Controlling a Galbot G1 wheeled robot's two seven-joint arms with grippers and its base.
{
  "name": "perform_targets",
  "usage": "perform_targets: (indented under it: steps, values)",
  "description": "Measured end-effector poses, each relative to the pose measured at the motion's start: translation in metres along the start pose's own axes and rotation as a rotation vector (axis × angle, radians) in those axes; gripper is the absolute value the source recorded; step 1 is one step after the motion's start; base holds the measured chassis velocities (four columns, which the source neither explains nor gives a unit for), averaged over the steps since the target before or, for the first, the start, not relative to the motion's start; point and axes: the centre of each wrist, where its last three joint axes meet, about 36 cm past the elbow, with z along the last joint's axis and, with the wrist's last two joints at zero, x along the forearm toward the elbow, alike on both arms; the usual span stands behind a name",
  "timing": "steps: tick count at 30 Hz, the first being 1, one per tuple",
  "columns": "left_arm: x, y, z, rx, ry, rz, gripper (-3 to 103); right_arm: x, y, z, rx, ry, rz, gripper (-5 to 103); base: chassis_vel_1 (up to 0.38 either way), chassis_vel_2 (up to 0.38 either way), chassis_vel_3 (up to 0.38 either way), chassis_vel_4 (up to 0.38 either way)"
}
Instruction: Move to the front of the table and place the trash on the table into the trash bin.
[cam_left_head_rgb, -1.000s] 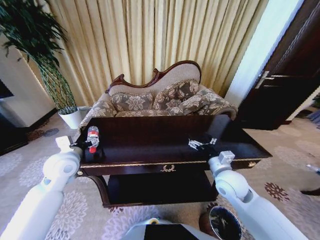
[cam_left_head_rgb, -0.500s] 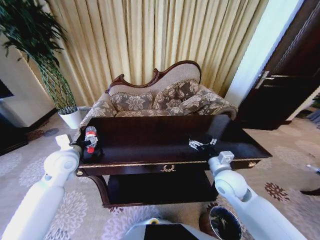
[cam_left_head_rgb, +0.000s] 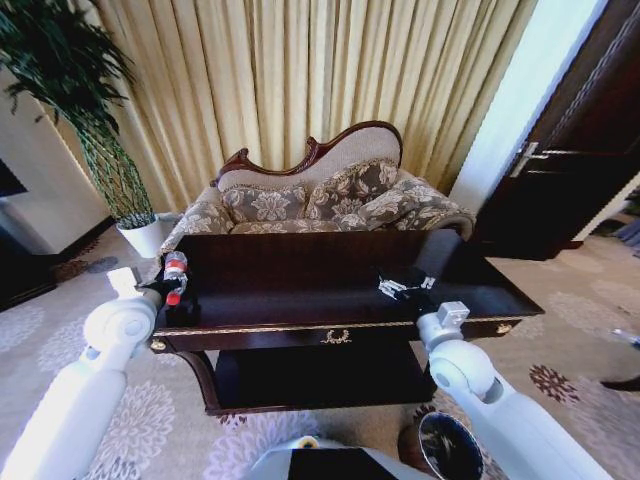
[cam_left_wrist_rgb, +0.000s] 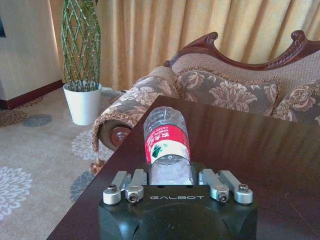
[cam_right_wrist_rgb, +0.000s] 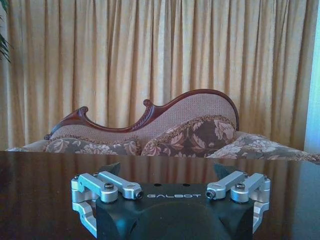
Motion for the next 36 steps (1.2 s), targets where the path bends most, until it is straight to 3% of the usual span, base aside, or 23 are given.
perform_targets:
  steps: [9,11,13,15,16,17,18,19,20,22,23,25,26,29,31,32,36]
  values:
    - [-0.003,0.002,0.004,-0.016,-0.008,-0.002,28,0.001,-0.001,0.002,0.000,0.005,0.014,100,0.000,0.000,0.000,0.000]
    - [-0.005,-0.002,0.010,-0.100,-0.060,-0.001,28,0.002,-0.001,-0.002,-0.005,-0.004,0.026,100,0.000,0.000,0.000,0.000]
    - [-0.005,-0.003,0.012,-0.125,-0.087,0.008,28,0.002,-0.001,-0.004,-0.005,-0.007,0.028,100,0.000,0.000,0.000,0.000]
    - [-0.005,-0.011,0.019,-0.207,-0.209,0.032,28,0.004,-0.002,-0.010,-0.009,-0.019,0.033,100,0.000,0.000,0.000,0.000]
    - [-0.005,-0.011,0.019,-0.207,-0.209,0.032,28,0.004,-0.002,-0.010,-0.009,-0.019,0.033,100,0.000,0.000,0.000,0.000]
    - [-0.006,-0.014,0.022,-0.248,-0.273,0.043,28,0.005,-0.001,-0.013,-0.015,-0.023,0.034,100,0.000,0.000,0.000,0.000]
    - [-0.007,-0.017,0.026,-0.303,-0.390,0.078,28,0.008,0.002,-0.020,-0.034,-0.028,0.027,100,0.000,0.000,0.000,0.000]
    - [-0.007,-0.017,0.026,-0.335,-0.447,0.105,28,0.010,0.005,-0.026,-0.052,-0.032,0.016,100,0.000,0.000,0.000,0.000]
    - [-0.007,-0.017,0.026,-0.335,-0.447,0.105,28,0.010,0.005,-0.026,-0.052,-0.032,0.016,100,0.000,0.000,0.000,0.000]
    - [-0.004,-0.022,0.026,-0.396,-0.571,0.190,28,0.016,0.011,-0.044,-0.100,-0.035,-0.024,100,0.000,0.000,0.000,0.000]
    - [-0.004,-0.022,0.026,-0.396,-0.571,0.190,28,0.016,0.011,-0.044,-0.100,-0.035,-0.024,100,0.000,0.000,0.000,0.000]
    - [-0.001,-0.028,0.024,-0.475,-0.670,0.268,28,0.021,0.015,-0.061,-0.130,-0.033,-0.081,100,0.000,0.000,0.000,0.000]
    - [-0.001,-0.028,0.024,-0.475,-0.670,0.268,28,0.021,0.015,-0.061,-0.130,-0.033,-0.081,100,0.000,0.000,0.000,0.000]
    - [0.003,-0.030,0.014,-0.577,-0.762,0.345,28,0.024,0.019,-0.081,-0.177,-0.022,-0.163,100,0.000,0.000,0.000,0.000]
    - [0.008,-0.032,-0.004,-0.637,-0.831,0.416,28,0.024,0.023,-0.105,-0.265,0.003,-0.265,100,0.000,0.000,0.000,0.000]
    - [0.008,-0.032,-0.004,-0.637,-0.831,0.416,28,0.024,0.023,-0.105,-0.265,0.003,-0.265,100,0.000,0.000,0.000,0.000]
    - [0.002,-0.034,-0.037,-0.696,-0.915,0.503,28,0.014,0.022,-0.134,-0.382,0.032,-0.415,100,0.000,0.000,0.000,0.000]
